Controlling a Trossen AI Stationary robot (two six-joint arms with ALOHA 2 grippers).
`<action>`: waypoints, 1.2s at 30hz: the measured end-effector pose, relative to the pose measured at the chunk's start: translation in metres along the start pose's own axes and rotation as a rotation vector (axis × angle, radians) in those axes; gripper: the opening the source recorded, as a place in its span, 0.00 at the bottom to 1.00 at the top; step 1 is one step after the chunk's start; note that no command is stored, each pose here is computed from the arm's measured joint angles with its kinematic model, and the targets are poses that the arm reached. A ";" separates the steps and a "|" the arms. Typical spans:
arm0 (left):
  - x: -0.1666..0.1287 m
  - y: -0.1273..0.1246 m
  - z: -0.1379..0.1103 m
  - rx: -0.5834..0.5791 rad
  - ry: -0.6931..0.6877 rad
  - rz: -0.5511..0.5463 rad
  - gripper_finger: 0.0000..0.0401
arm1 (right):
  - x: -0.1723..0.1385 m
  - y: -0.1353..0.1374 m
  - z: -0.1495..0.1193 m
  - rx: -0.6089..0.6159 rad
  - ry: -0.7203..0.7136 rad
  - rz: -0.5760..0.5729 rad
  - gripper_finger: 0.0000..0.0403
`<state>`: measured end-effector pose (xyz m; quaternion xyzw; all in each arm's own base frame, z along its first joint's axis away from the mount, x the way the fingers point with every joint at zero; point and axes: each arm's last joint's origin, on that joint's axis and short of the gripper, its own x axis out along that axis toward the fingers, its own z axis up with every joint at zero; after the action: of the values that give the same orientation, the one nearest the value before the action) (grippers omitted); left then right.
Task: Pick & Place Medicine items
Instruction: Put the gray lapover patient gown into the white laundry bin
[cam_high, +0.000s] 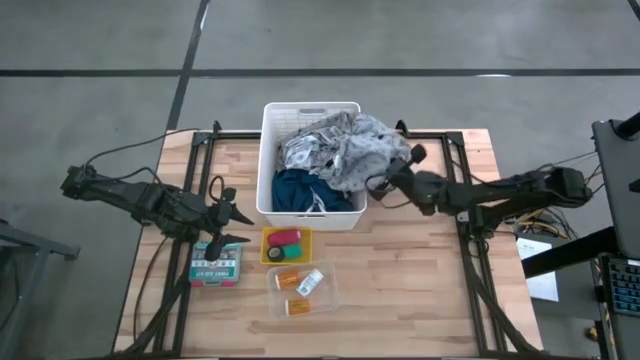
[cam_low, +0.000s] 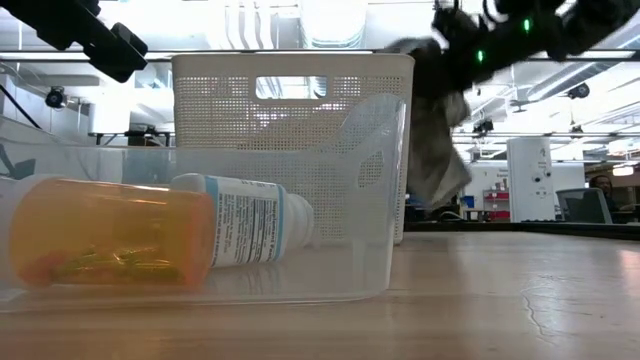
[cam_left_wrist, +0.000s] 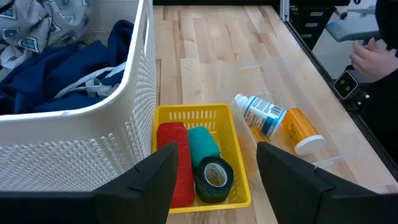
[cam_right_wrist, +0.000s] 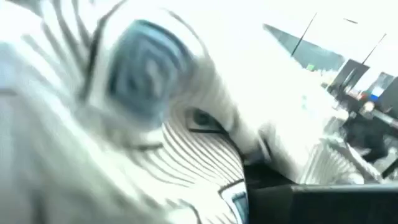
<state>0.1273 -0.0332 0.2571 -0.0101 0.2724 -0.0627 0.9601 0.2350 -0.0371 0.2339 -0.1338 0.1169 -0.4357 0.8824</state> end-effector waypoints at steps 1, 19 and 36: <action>0.000 0.000 0.000 0.000 0.001 0.000 0.56 | -0.002 -0.005 0.009 -0.002 -0.024 -0.010 0.02; 0.000 0.000 0.000 0.000 0.001 0.000 0.56 | 0.031 -0.029 0.145 -0.098 -0.142 0.177 0.02; 0.000 0.000 0.000 0.000 0.000 0.000 0.56 | 0.123 -0.004 0.202 -0.108 -0.145 0.545 0.02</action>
<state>0.1273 -0.0332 0.2571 -0.0100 0.2726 -0.0626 0.9600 0.3704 -0.1112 0.4136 -0.1750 0.1084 -0.1649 0.9646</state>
